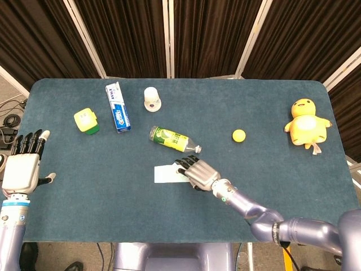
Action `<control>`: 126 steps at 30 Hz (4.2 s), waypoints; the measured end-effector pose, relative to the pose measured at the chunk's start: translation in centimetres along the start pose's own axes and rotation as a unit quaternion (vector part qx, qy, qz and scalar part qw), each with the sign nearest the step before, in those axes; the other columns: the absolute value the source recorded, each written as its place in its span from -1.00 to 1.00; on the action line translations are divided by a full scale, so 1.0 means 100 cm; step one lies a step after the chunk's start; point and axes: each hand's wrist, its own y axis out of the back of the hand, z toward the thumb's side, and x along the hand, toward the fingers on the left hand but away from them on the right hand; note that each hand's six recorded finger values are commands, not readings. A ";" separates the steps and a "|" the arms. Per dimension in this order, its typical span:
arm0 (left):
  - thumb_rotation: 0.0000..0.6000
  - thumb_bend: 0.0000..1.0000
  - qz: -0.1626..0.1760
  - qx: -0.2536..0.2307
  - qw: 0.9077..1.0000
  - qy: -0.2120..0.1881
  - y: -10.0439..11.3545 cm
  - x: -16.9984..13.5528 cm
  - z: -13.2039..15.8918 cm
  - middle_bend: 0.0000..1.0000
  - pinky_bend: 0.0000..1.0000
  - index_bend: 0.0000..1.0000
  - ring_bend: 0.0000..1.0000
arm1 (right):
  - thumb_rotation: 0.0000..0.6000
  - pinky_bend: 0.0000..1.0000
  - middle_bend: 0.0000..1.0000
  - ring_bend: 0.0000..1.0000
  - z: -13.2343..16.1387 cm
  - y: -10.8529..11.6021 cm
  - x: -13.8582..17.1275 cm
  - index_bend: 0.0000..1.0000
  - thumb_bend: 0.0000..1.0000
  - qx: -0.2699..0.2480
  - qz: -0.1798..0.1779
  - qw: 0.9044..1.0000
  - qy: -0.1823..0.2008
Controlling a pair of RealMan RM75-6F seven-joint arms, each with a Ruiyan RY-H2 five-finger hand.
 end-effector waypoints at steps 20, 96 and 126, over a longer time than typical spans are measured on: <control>1.00 -1.00 -0.003 -0.005 1.000 -0.007 -0.001 0.001 0.003 -1.00 -1.00 -1.00 -1.00 | 1.00 -1.00 -1.00 -1.00 0.006 -0.015 -0.011 -0.41 0.61 0.109 -0.010 0.994 -0.011; 1.00 -1.00 -0.006 -0.016 1.000 -0.020 0.001 0.000 0.006 -1.00 -1.00 -1.00 -1.00 | 1.00 -1.00 -1.00 -1.00 0.014 -0.035 0.003 -0.27 0.61 0.187 -0.018 0.982 -0.004; 1.00 -1.00 -0.010 -0.017 1.000 -0.020 -0.001 0.001 0.006 -1.00 -1.00 -1.00 -1.00 | 1.00 -1.00 -1.00 -1.00 0.016 -0.031 0.000 -0.23 0.61 0.184 -0.028 0.982 -0.005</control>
